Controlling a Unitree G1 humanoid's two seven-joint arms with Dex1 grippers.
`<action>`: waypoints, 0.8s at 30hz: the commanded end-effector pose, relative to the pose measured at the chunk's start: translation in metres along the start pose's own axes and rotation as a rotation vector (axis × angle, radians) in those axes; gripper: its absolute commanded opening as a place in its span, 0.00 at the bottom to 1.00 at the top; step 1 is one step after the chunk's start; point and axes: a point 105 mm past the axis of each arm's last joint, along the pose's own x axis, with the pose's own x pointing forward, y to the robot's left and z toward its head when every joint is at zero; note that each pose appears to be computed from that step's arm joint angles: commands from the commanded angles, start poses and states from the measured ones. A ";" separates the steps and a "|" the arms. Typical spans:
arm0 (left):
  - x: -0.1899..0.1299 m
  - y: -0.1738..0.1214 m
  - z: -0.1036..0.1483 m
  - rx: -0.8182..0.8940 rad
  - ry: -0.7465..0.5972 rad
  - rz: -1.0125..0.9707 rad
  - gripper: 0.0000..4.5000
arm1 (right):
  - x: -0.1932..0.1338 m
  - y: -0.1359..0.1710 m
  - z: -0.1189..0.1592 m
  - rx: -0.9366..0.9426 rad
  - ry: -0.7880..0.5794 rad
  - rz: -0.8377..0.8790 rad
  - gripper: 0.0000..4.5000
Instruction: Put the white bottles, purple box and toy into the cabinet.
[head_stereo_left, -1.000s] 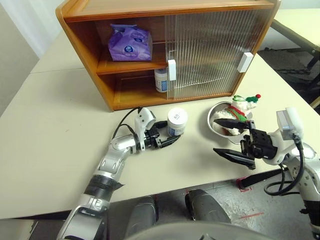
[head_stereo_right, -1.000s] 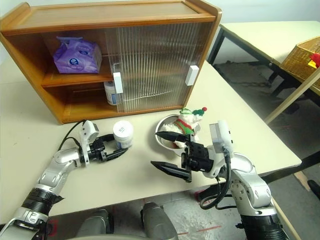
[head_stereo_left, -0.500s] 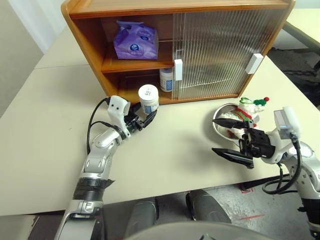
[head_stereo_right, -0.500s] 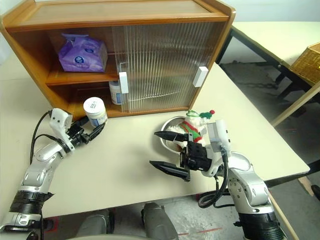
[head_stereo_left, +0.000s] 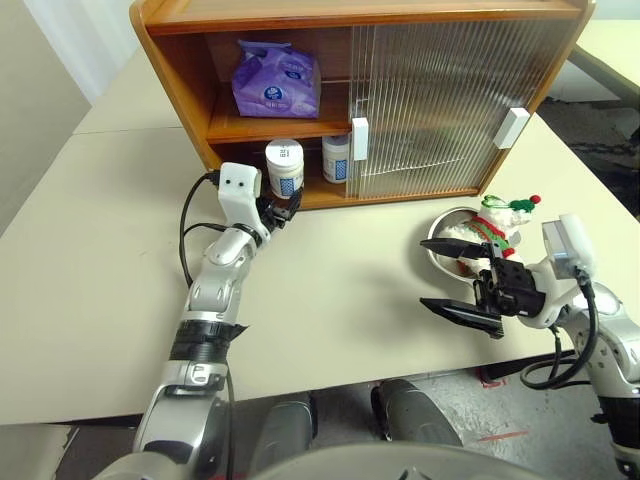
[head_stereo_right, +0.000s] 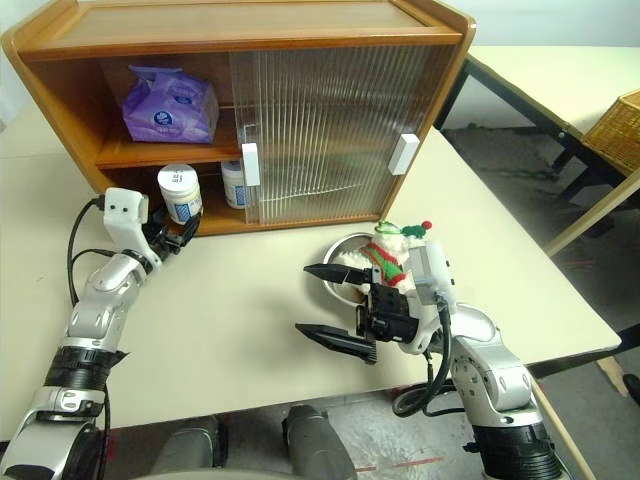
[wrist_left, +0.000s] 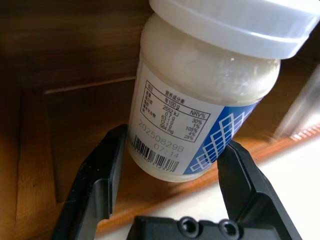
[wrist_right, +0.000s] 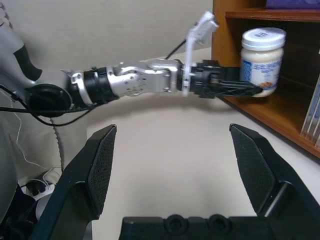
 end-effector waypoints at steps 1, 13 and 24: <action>0.007 0.000 0.000 0.012 0.022 0.033 0.69 | 0.001 -0.001 -0.001 -0.008 0.005 -0.003 1.00; 0.029 0.004 -0.014 -0.073 0.096 0.143 0.69 | 0.000 0.001 -0.001 -0.011 0.004 -0.006 1.00; 0.048 0.002 -0.012 -0.141 0.087 0.172 0.69 | -0.001 0.002 0.000 -0.014 0.006 -0.009 1.00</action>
